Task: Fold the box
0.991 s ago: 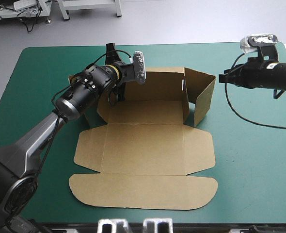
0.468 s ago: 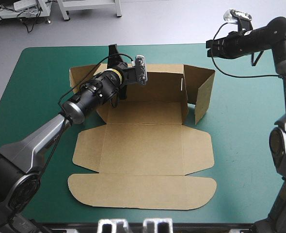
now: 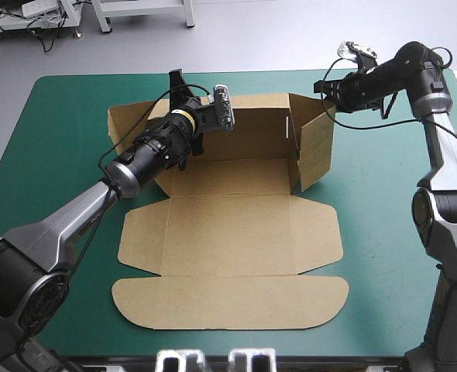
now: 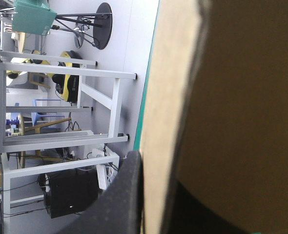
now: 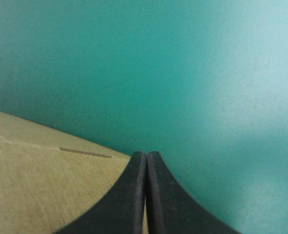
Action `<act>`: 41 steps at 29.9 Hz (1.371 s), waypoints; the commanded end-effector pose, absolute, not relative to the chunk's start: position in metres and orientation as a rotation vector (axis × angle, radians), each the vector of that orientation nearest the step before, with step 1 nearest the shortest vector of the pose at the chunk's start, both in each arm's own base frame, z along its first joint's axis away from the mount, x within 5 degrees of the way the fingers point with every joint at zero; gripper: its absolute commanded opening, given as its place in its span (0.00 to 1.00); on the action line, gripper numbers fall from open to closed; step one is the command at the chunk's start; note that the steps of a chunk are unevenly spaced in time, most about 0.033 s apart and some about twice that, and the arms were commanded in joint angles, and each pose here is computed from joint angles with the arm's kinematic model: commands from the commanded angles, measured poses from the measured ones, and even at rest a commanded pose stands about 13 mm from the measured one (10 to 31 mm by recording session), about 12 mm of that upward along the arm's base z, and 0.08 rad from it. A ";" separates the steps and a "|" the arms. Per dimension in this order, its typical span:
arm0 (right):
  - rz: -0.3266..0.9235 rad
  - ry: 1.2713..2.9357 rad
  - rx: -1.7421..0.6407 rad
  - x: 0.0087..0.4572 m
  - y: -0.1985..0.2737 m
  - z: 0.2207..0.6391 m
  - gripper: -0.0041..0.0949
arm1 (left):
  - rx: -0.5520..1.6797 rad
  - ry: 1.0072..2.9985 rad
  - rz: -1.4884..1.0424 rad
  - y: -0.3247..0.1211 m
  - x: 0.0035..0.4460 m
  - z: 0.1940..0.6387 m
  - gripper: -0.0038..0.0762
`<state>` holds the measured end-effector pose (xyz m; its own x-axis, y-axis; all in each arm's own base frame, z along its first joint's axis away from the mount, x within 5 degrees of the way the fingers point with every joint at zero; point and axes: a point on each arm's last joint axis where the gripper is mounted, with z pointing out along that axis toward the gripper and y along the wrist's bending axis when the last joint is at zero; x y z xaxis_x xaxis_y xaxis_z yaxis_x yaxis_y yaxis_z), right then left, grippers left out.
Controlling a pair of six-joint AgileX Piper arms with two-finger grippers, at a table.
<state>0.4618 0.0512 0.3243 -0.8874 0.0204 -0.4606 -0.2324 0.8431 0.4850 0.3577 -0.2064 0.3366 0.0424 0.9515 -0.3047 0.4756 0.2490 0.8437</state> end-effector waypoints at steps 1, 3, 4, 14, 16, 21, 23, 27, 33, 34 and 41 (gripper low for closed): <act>0.875 2.457 -0.271 0.435 0.066 0.361 0.02 | 1.282 1.501 0.626 -0.203 0.350 0.370 0.04; 0.879 2.470 -0.304 0.428 0.068 0.357 0.02 | 1.279 1.506 0.628 -0.202 0.350 0.370 0.04; 0.874 2.477 -0.326 0.423 0.070 0.356 0.02 | 1.279 1.508 0.629 -0.202 0.350 0.370 0.04; 0.855 2.457 -0.603 0.384 0.073 0.338 0.02 | 1.277 1.598 0.625 -0.200 0.351 0.360 0.04; 0.835 2.396 -0.638 0.377 0.073 0.338 0.02 | 1.275 1.615 0.606 -0.201 0.352 0.356 0.04; 0.694 2.235 -0.600 0.365 0.069 0.342 0.02 | 1.282 1.625 0.598 -0.203 0.354 0.351 0.04; 0.641 2.152 -0.598 0.356 0.067 0.339 0.02 | 1.286 1.625 0.600 -0.203 0.355 0.351 0.04; 0.666 2.016 -0.670 0.334 0.072 0.323 0.02 | 1.293 1.630 0.584 -0.205 0.355 0.348 0.04; 0.701 1.935 -0.645 0.317 0.073 0.299 0.02 | 1.320 1.653 0.580 -0.204 0.354 0.346 0.04; 0.700 1.935 -0.661 0.316 0.074 0.297 0.02 | 1.327 1.655 0.588 -0.203 0.353 0.345 0.04; 0.670 1.941 -0.756 0.313 0.074 0.295 0.12 | 1.394 1.629 0.606 -0.211 0.347 0.341 0.04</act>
